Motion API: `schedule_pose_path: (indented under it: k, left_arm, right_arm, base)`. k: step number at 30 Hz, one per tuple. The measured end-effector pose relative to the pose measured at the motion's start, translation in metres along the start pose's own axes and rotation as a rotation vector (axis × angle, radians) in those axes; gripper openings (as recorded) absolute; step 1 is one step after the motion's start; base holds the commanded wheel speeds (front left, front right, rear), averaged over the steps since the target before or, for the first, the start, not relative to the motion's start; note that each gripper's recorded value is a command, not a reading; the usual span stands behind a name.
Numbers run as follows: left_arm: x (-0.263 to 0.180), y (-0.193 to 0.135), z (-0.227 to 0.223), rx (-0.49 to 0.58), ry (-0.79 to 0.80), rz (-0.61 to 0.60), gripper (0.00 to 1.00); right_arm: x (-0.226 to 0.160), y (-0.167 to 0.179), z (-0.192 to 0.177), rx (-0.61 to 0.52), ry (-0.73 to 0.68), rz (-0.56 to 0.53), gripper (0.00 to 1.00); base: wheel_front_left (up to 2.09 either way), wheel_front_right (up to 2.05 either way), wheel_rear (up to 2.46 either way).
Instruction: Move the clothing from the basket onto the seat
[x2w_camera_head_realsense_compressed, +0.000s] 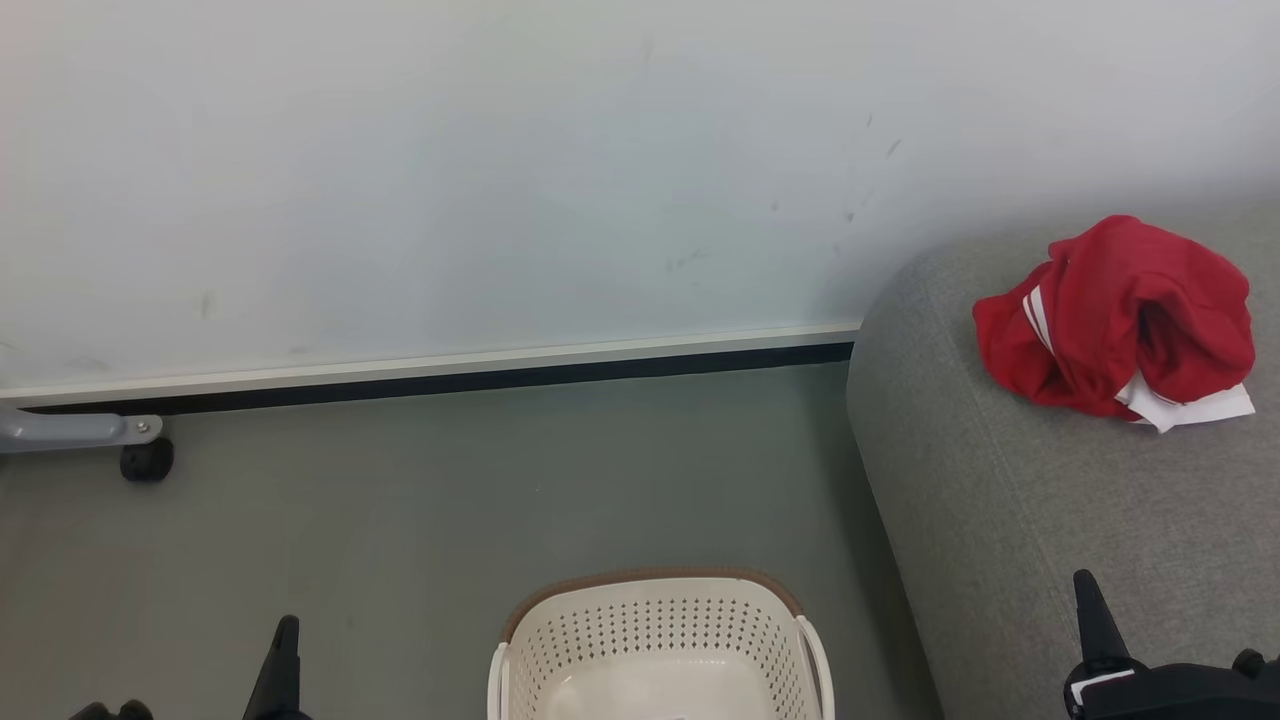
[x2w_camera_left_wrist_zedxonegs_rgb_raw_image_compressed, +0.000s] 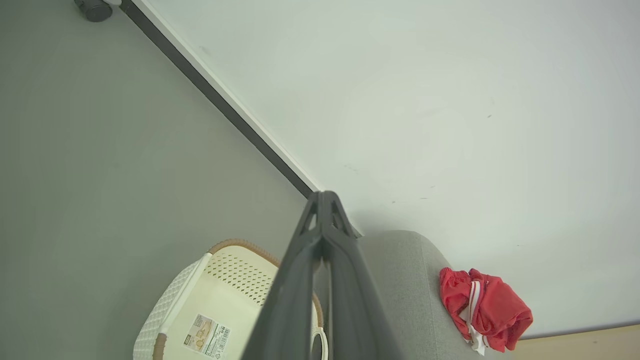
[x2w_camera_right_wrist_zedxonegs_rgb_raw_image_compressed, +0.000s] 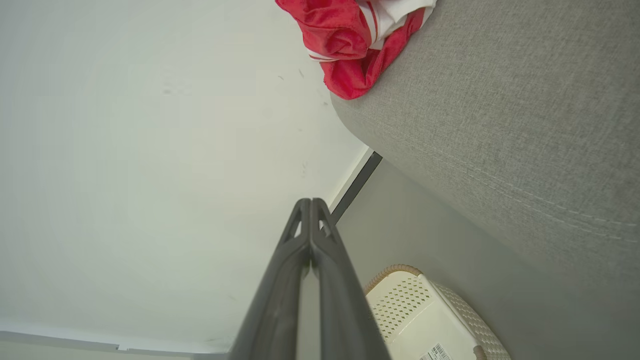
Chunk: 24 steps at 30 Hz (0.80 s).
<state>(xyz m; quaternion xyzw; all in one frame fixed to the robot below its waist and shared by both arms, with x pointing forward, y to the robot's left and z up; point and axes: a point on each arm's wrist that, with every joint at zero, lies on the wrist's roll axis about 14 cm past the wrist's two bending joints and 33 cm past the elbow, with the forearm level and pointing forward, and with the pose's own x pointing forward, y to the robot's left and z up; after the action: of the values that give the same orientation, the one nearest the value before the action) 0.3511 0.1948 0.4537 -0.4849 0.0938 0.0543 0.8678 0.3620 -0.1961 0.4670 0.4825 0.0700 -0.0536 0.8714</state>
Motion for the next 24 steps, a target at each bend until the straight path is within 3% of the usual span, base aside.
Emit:
schedule_pose_path:
  k: [24]
  left_arm:
    - [0.012, -0.012, 0.005, -0.310, 0.002, -0.053, 0.00]
  right_arm:
    - [0.008, 0.002, 0.006, 0.328, 0.000, 0.029, 0.00]
  base:
    - [0.00, 0.00, 0.00]
